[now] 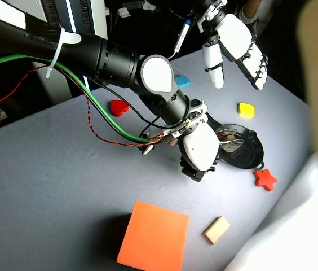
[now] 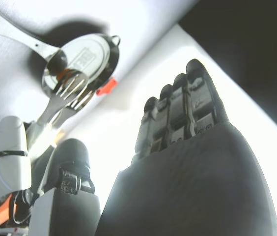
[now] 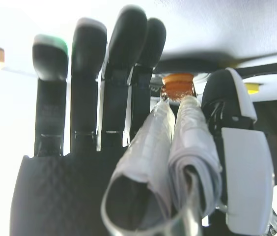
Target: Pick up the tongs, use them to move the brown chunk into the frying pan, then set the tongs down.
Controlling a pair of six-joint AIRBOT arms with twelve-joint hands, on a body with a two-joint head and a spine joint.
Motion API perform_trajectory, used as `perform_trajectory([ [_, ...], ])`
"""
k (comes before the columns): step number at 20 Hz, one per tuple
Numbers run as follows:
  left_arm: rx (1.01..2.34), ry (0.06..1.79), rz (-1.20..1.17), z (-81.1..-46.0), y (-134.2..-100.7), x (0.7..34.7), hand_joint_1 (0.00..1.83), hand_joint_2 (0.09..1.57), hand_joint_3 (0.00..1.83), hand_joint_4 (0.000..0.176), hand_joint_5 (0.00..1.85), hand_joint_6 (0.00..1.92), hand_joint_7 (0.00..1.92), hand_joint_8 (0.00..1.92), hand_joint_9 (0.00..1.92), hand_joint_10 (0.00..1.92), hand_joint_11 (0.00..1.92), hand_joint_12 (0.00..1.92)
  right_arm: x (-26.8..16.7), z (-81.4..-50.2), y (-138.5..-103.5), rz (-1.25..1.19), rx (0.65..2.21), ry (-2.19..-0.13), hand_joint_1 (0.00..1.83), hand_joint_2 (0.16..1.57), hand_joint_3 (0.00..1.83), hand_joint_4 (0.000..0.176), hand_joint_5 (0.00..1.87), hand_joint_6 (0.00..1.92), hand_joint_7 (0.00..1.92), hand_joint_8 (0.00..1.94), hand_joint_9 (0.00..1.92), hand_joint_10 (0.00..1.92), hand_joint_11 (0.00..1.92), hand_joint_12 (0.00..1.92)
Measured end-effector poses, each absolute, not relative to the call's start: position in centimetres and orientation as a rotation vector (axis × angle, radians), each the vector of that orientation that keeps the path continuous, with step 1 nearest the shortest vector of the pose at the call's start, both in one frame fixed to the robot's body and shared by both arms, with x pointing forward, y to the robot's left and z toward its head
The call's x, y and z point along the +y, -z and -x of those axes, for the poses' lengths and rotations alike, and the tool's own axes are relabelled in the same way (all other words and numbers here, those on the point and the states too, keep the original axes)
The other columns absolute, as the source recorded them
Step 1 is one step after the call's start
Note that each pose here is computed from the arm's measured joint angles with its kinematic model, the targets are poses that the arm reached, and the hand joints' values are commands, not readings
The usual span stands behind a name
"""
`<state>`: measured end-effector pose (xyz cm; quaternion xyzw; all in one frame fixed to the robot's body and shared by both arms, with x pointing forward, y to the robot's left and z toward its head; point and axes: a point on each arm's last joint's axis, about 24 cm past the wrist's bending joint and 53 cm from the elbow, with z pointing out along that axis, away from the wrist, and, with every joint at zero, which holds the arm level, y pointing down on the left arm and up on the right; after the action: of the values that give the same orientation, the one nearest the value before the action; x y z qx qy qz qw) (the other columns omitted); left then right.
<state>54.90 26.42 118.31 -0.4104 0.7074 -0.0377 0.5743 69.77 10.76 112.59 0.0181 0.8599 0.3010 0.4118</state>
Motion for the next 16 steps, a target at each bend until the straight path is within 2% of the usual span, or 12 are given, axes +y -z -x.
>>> perform_trajectory([
  [3,1.658,0.089,0.961,-54.91,-118.31,26.41,0.07,1.28,0.0,0.02,0.0,0.0,0.01,0.0,0.0,0.0,0.0,0.19,11.4,-69.48,-113.4,0.032,2.12,-0.746,0.45,1.29,0.0,0.0,0.87,0.74,1.01,0.95,0.9,1.41,0.77,1.83],
  [4,1.658,0.089,0.961,-54.91,-118.31,26.4,0.06,1.29,0.0,0.021,0.0,0.0,0.0,0.0,0.0,0.0,0.0,0.14,11.49,-69.48,-113.52,0.039,2.115,-0.753,0.41,1.29,0.0,0.0,0.83,0.64,1.0,0.76,0.88,1.27,0.74,1.76],
  [5,1.658,0.089,0.961,-54.91,-118.31,26.41,0.05,1.29,0.0,0.02,0.0,0.0,0.0,0.0,0.0,0.0,0.0,0.14,11.63,-69.41,-113.58,0.041,2.114,-0.761,0.38,1.29,0.0,0.0,0.83,0.59,1.03,0.68,0.9,1.21,0.75,1.73],
  [7,1.657,0.089,0.961,-54.91,-118.32,26.41,0.04,1.29,0.0,0.024,0.0,0.0,0.0,0.0,0.0,0.0,0.0,0.1,11.67,-69.4,-113.61,0.04,2.113,-0.765,0.4,1.28,0.0,0.0,0.84,0.56,1.03,0.64,0.89,1.19,0.73,1.75],
  [9,1.658,0.089,0.961,-54.91,-118.31,26.41,0.05,1.29,0.0,0.018,0.0,0.0,0.01,0.0,0.0,0.0,0.0,0.12,11.62,-69.43,-113.62,0.039,2.113,-0.764,0.41,1.28,0.0,0.0,0.85,0.52,1.04,0.59,0.9,1.15,0.72,1.74],
  [12,1.658,0.089,0.961,-54.91,-118.31,26.41,0.09,1.28,0.0,0.02,0.0,0.0,0.01,0.0,0.0,0.0,0.0,0.18,11.65,-69.42,-113.63,0.04,2.113,-0.766,0.44,1.26,0.0,0.0,0.86,0.49,1.06,0.55,0.91,1.17,0.72,1.76],
  [16,1.658,0.089,0.961,-54.91,-118.31,26.4,0.08,1.28,0.0,0.019,0.0,0.0,0.0,0.0,0.0,0.0,0.0,0.15,11.48,-69.53,-113.89,0.039,2.107,-0.773,0.41,1.26,0.0,0.0,0.86,0.47,1.05,0.54,0.91,1.2,0.71,1.78],
])
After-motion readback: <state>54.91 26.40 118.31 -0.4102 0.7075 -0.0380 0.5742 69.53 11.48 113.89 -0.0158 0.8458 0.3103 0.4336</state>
